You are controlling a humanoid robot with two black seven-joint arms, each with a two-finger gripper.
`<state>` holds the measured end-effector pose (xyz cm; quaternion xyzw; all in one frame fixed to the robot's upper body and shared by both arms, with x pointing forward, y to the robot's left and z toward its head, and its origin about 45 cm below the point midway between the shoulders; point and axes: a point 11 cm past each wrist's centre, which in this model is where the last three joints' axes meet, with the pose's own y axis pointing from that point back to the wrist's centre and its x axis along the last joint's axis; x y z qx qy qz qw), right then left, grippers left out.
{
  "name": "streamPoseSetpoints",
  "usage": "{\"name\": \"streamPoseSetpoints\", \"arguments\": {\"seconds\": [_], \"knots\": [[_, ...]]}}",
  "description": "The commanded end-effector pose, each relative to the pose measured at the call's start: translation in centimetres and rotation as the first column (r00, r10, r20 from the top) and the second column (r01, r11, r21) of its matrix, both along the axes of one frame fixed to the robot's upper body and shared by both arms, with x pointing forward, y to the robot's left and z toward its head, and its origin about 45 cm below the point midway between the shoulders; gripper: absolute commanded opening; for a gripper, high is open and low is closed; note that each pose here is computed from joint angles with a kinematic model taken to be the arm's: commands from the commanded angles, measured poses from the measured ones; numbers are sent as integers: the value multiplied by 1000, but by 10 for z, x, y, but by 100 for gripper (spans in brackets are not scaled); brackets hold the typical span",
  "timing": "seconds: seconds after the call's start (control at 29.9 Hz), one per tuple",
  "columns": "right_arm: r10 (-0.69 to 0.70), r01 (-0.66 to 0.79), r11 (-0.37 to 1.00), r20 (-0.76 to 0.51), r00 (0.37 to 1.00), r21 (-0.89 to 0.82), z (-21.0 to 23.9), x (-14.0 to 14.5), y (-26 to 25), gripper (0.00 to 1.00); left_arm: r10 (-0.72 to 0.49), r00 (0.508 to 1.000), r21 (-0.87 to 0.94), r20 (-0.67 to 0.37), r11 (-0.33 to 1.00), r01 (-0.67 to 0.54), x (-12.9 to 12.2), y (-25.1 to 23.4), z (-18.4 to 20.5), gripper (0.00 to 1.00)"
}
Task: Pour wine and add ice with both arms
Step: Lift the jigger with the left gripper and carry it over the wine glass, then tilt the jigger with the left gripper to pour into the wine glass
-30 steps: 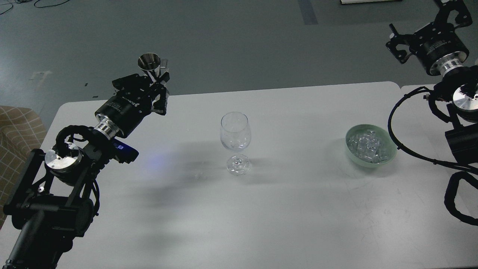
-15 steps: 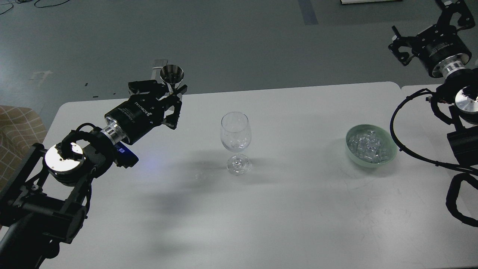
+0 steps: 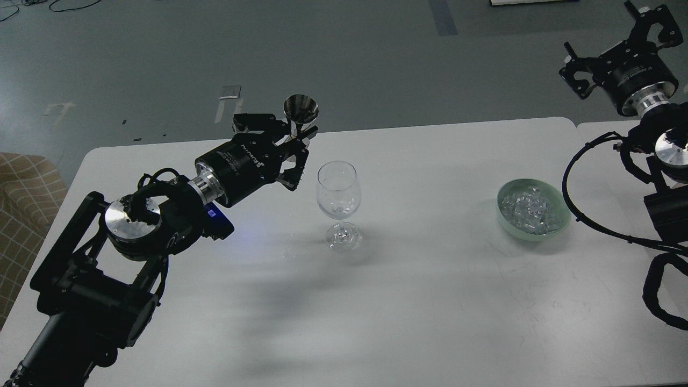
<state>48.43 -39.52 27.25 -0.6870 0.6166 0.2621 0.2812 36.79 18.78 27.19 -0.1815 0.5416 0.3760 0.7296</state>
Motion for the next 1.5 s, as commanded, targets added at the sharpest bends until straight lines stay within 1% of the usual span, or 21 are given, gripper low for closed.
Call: {"name": "streamPoseSetpoints", "arguments": {"seconds": [0.0,0.13,0.27,0.43,0.6,0.74,0.9,1.14,1.3,1.47], "knots": [[-2,2,1000,1,1000,-1,0,0,-1,100,5,1000,21,1,1000,-5,2,0,-3,0],[-8,8,1000,-1,1000,-6,0,-2,-5,100,4,1000,70,11,998,-5,2,1,-6,0],[-9,9,1000,-5,1000,-5,-2,-3,-6,100,6,999,185,41,983,-13,8,3,-12,0],[-9,9,1000,-5,1000,-5,-2,-3,-6,100,-8,999,192,36,981,1,9,-1,-7,0],[-8,8,1000,-7,1000,-3,-3,-3,-5,100,-24,998,188,57,982,13,13,-11,3,0],[-9,9,1000,-5,1000,-5,-2,-3,-6,100,-75,995,245,73,968,55,11,-24,3,0],[-14,14,1000,-5,1000,-9,-1,-4,-9,100,-81,992,295,96,954,49,11,-26,0,0],[-13,13,1000,-4,1000,-8,-1,-3,-8,100,-84,991,322,106,946,45,11,-24,-2,0],[-13,13,1000,-4,1000,-8,-1,-3,-8,100,-118,979,385,165,922,46,8,-22,-6,0],[-14,14,1000,-3,1000,-7,-1,-3,-8,100,-127,976,386,179,921,50,7,-26,-3,0]]}}
